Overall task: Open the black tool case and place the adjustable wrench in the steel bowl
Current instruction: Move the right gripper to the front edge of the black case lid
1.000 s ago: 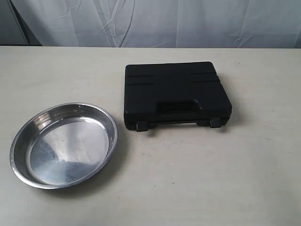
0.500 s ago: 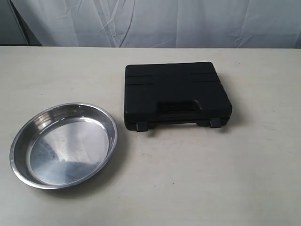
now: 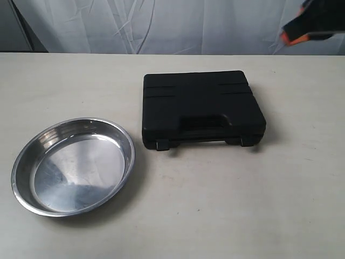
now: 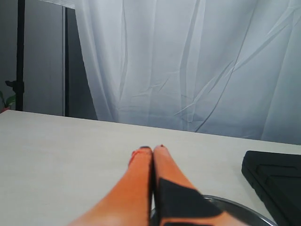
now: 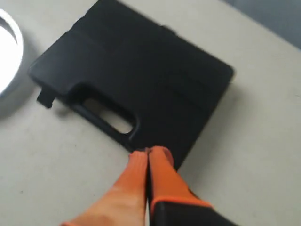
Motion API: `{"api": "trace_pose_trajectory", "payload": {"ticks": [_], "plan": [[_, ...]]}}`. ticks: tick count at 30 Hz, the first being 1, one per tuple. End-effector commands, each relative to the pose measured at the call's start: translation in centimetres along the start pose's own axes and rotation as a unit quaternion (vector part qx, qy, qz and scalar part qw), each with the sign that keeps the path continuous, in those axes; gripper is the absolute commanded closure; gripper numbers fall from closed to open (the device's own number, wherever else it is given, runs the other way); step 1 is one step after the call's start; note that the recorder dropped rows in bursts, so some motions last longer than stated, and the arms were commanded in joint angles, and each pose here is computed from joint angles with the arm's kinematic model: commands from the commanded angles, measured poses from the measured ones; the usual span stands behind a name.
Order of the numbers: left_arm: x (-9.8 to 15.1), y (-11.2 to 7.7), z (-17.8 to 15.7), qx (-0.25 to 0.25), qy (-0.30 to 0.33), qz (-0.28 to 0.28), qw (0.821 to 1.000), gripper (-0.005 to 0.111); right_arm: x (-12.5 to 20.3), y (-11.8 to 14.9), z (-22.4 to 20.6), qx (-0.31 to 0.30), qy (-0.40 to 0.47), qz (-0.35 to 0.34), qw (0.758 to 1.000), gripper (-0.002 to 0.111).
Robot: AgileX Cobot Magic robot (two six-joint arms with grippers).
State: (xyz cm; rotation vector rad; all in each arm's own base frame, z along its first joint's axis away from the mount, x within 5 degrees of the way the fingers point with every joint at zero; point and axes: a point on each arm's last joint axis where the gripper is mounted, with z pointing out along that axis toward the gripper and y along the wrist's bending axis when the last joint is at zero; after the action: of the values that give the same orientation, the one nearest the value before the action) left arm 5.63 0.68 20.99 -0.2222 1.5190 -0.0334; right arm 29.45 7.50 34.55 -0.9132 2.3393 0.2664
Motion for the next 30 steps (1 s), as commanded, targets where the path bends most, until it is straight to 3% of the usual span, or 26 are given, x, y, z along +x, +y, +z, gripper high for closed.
{"api": "trace_pose_trajectory", "payload": {"ticks": [1, 5, 11, 19, 30], "plan": [[0.1, -0.1, 0.0, 0.012, -0.002, -0.001, 1.000, 0.107, -0.5, 2.4, 7.1, -0.058, 0.105, -0.123, 0.985, 0.109], [0.1, -0.2, 0.0, 0.018, 0.001, -0.001, 1.000, 0.107, -0.1, 4.7, 11.4, -0.068, 0.174, -0.195, 0.963, 0.109], [0.1, -0.2, 0.0, 0.018, 0.001, -0.001, 1.000, 0.107, -0.3, 6.8, 14.8, -0.079, 0.173, -0.225, 0.956, 0.106], [0.1, -0.2, 0.0, 0.018, 0.001, -0.001, 1.000, 0.107, 0.2, 6.8, 17.8, -0.066, 0.177, -0.248, 0.950, 0.055], [0.1, -0.2, 0.0, 0.018, 0.001, -0.001, 1.000, 0.107, 1.2, 6.7, 19.6, -0.079, 0.199, -0.252, 0.944, 0.059]]}}
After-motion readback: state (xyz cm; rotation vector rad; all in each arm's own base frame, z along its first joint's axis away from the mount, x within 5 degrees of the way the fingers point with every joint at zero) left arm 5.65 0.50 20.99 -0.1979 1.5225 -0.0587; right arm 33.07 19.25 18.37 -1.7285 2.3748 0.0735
